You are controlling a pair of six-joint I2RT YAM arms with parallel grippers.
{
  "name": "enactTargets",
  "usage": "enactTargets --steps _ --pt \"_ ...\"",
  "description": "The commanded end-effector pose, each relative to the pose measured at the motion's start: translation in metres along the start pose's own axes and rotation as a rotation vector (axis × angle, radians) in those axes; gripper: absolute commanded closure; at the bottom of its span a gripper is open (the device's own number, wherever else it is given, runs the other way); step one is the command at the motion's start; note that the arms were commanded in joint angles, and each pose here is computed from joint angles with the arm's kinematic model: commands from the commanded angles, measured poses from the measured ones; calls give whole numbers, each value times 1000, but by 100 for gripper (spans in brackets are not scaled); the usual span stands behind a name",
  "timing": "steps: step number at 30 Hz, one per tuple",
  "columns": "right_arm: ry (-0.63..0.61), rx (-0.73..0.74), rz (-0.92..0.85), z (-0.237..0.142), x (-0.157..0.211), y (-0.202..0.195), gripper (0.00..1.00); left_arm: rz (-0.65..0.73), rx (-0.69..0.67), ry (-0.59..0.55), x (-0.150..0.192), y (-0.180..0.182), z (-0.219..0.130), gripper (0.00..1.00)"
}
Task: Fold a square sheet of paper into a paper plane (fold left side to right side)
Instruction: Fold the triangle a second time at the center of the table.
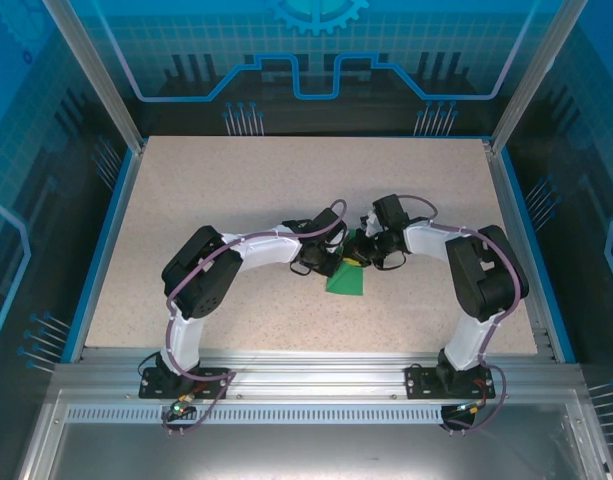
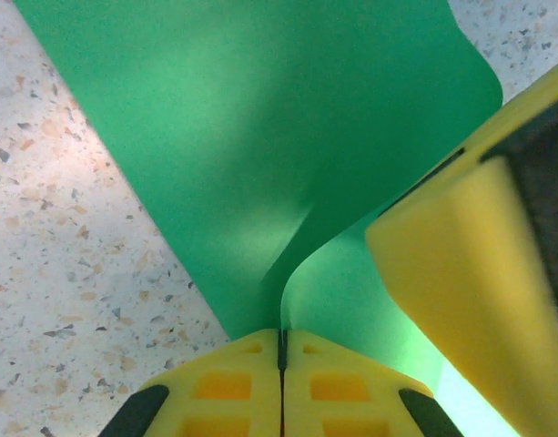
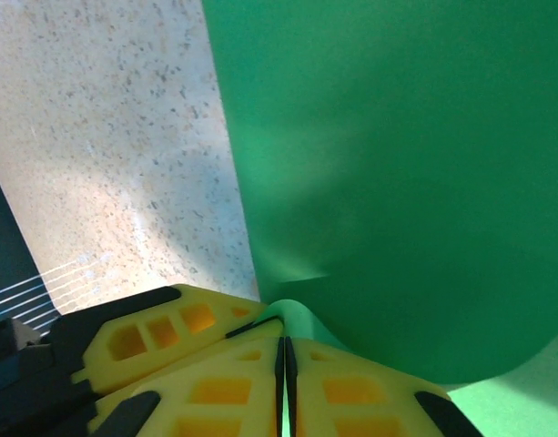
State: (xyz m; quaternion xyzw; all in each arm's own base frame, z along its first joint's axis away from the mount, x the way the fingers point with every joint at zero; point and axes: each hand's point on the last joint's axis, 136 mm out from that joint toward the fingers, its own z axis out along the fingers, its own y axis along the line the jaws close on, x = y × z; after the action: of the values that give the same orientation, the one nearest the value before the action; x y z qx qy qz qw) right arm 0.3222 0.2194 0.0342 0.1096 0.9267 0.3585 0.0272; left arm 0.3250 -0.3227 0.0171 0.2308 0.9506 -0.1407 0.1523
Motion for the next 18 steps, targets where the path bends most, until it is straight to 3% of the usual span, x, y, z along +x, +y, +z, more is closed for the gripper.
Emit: enactTargets --steps 1,18 --pt "25 55 9 6 5 -11 88 6 -16 33 11 7 2 92" --pt "66 194 16 11 19 -47 88 8 -16 35 10 7 3 92"
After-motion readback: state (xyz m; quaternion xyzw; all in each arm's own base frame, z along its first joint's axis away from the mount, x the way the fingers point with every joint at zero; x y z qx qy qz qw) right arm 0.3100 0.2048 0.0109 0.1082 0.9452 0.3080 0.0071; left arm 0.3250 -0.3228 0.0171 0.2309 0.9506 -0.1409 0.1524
